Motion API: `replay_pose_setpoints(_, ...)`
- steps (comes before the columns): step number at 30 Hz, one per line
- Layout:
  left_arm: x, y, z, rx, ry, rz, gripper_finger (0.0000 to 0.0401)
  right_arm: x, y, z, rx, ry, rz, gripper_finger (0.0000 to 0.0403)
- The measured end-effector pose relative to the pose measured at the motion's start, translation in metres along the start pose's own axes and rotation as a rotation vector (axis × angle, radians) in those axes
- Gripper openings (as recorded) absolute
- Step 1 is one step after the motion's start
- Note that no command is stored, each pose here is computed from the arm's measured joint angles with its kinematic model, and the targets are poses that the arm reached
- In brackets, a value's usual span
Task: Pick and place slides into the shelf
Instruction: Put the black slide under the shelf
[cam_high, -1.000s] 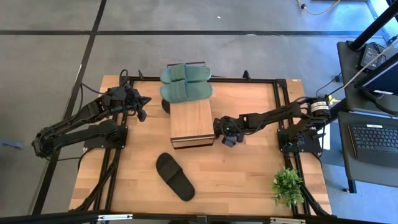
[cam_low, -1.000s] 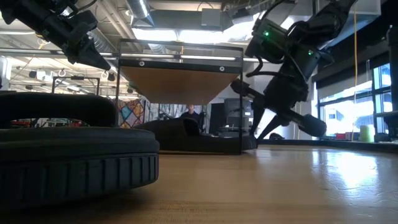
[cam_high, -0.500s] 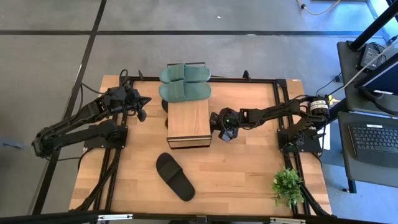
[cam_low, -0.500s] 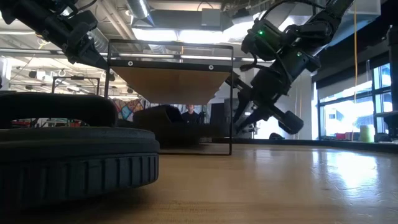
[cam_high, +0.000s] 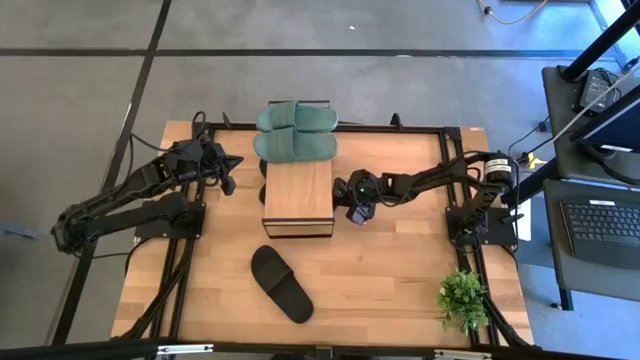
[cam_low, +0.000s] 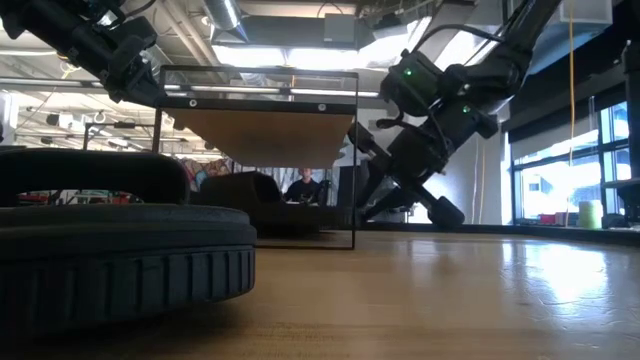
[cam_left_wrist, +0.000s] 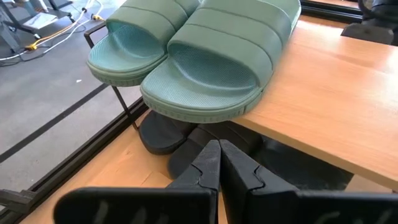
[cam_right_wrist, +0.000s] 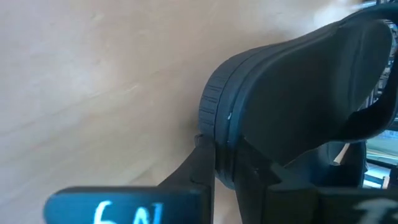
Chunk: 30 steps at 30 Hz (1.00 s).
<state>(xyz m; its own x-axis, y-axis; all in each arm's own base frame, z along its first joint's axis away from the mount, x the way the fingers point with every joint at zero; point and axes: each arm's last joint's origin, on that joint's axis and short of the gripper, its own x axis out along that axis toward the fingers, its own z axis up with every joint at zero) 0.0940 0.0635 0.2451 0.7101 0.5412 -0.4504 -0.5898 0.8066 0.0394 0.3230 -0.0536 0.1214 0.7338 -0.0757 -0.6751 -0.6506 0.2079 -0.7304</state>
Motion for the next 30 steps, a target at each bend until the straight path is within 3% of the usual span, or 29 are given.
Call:
replay_pose_setpoints(6,0.0000,0.0000,-0.0001,0.000,0.000,0.000,0.0000,0.0000,-0.0017,0.0004,0.021,-0.001,-0.018,0.0041)
replay_pose_setpoints(12,0.0000,0.0000,0.0000,0.000,0.000,0.000,0.0000,-0.0004,-0.0041,0.0006,0.043,-0.002,-0.040,0.0124)
replay_pose_setpoints(17,0.0000,0.0000,-0.0001,0.000,0.000,0.000,0.0000,-0.0004,-0.0041,0.0006,0.078,-0.002,-0.039,0.0161)
replay_pose_setpoints(23,-0.0001,0.0000,0.0000,0.000,0.000,0.001,0.0000,-0.0005,-0.0040,0.0002,0.081,0.012,-0.039,0.0172)
replay_pose_setpoints(30,0.0000,0.0000,0.0000,0.000,0.000,0.000,0.0000,-0.0005,-0.0031,0.0051,0.123,0.168,-0.063,0.0173)
